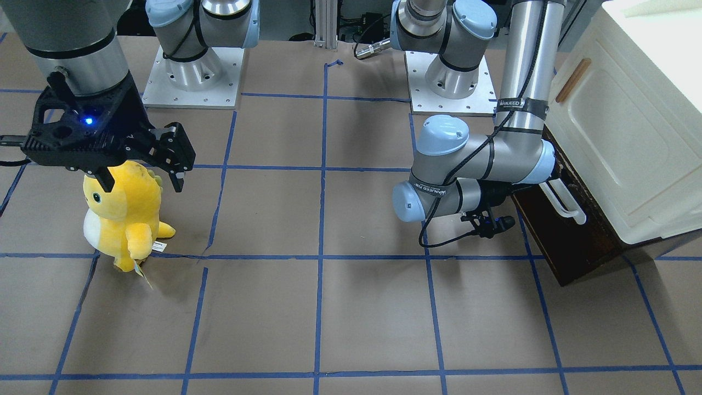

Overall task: Pull drawer sideways
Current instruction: 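Close the left gripper around the white bar handle, then pull the handle with the left gripper, sliding the drawer outward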

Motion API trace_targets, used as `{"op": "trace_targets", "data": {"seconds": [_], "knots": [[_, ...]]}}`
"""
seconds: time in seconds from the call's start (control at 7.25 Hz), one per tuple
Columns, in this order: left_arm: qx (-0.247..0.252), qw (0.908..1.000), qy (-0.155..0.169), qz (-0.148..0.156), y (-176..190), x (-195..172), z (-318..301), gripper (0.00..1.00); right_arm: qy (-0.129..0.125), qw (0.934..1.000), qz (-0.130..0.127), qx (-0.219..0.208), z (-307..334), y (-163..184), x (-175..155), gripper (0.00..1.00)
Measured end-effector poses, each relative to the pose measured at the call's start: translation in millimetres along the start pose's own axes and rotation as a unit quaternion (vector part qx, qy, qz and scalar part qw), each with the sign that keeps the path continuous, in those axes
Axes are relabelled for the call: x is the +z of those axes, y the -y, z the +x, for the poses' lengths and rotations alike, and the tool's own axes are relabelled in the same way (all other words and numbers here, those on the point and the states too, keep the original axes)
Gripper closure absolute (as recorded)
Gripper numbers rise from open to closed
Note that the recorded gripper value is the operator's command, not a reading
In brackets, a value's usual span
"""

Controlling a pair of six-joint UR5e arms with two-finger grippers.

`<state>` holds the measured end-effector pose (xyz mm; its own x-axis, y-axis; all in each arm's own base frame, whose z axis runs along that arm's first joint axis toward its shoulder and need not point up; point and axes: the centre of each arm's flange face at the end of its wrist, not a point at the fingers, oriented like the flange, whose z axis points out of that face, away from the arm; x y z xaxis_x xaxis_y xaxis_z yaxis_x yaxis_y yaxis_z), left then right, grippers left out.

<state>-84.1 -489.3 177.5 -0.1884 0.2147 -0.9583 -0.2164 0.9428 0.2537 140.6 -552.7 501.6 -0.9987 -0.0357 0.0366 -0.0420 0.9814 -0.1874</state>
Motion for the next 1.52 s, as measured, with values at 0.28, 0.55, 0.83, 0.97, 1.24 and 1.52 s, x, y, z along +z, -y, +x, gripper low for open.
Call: {"op": "trace_targets", "data": {"seconds": [0.28, 0.55, 0.83, 0.97, 1.24, 1.52], "knots": [[-0.046, 0.9989, -0.003, -0.003, 1.3, 0.5, -2.9, 0.17, 0.000, 1.0000, 0.000, 0.000, 0.1, 0.0, 0.0, 0.00], [-0.099, 0.9951, -0.005, -0.006, 0.7, 0.5, -3.2, 0.46, 0.000, 1.0000, 0.000, 0.000, 0.1, 0.0, 0.0, 0.00], [-0.134, 0.9909, -0.005, -0.007, 0.1, 0.6, -3.3, 0.63, 0.000, 1.0000, 0.000, 0.000, 0.0, 0.0, 0.0, 0.00], [-0.143, 0.9897, -0.004, -0.007, -0.3, 1.1, -2.8, 0.63, 0.000, 1.0000, 0.000, 0.000, 0.1, 0.0, 0.0, 0.00], [-0.148, 0.9890, -0.004, -0.007, -0.3, 1.7, -1.7, 0.75, 0.000, 1.0000, 0.000, 0.000, 0.1, 0.0, 0.0, 0.00], [-0.150, 0.9886, -0.004, -0.007, 0.9, 1.4, -2.0, 0.84, 0.000, 1.0000, 0.000, 0.000, 0.1, 0.0, 0.0, 0.00]]}}
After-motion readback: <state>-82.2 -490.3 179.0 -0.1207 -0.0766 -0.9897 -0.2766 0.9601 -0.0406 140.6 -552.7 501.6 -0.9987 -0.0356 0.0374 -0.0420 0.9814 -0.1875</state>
